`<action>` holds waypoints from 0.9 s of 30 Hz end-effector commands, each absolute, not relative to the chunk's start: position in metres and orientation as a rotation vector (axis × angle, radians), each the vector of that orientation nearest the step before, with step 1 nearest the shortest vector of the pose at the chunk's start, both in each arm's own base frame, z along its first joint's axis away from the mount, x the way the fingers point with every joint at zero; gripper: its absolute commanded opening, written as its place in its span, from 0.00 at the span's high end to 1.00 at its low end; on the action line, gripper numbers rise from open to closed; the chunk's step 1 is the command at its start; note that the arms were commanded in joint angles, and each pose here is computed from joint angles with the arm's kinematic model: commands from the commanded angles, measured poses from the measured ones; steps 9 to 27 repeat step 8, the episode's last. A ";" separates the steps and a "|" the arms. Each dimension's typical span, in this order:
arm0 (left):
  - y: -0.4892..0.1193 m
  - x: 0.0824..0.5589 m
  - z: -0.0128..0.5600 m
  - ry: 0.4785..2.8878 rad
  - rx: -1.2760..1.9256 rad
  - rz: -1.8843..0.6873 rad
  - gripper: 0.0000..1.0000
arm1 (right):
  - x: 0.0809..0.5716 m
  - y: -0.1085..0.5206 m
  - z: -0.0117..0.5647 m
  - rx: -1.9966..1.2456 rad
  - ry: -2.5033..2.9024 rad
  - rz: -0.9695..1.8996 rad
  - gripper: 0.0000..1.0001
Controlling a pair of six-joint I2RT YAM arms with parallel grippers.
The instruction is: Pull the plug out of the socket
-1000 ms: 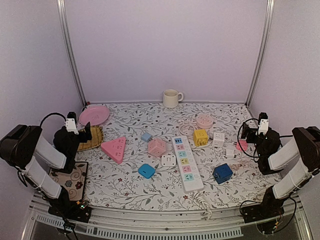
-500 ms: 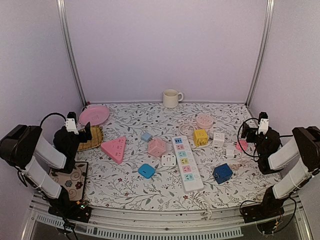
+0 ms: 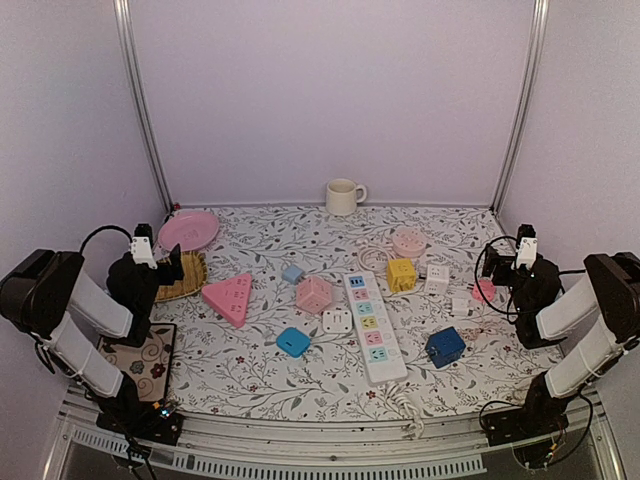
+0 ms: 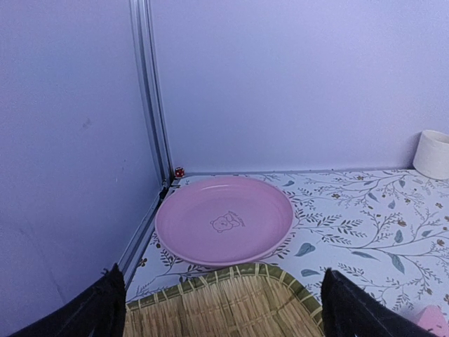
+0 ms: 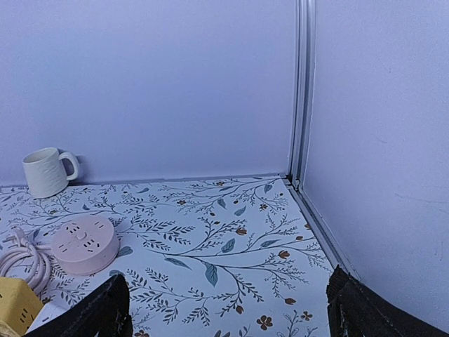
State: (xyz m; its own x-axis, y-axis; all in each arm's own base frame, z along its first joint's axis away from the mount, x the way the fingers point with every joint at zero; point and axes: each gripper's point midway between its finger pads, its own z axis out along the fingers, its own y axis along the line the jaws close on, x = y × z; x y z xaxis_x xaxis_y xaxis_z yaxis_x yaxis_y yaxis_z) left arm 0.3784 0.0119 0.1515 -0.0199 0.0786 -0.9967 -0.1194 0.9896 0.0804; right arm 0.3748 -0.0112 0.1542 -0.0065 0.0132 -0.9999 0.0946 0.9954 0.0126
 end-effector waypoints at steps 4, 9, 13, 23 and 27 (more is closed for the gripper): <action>0.013 0.380 0.157 1.566 -0.031 0.151 0.03 | 0.378 -0.012 0.157 0.085 1.566 -0.059 0.01; 0.013 0.381 0.158 1.565 -0.032 0.152 0.03 | 0.378 -0.012 0.158 0.085 1.565 -0.058 0.01; 0.013 0.381 0.158 1.565 -0.032 0.152 0.03 | 0.378 -0.012 0.158 0.085 1.565 -0.058 0.01; 0.013 0.381 0.158 1.565 -0.032 0.152 0.03 | 0.378 -0.012 0.158 0.085 1.565 -0.058 0.01; 0.013 0.381 0.158 1.565 -0.032 0.152 0.03 | 0.378 -0.012 0.158 0.085 1.565 -0.058 0.01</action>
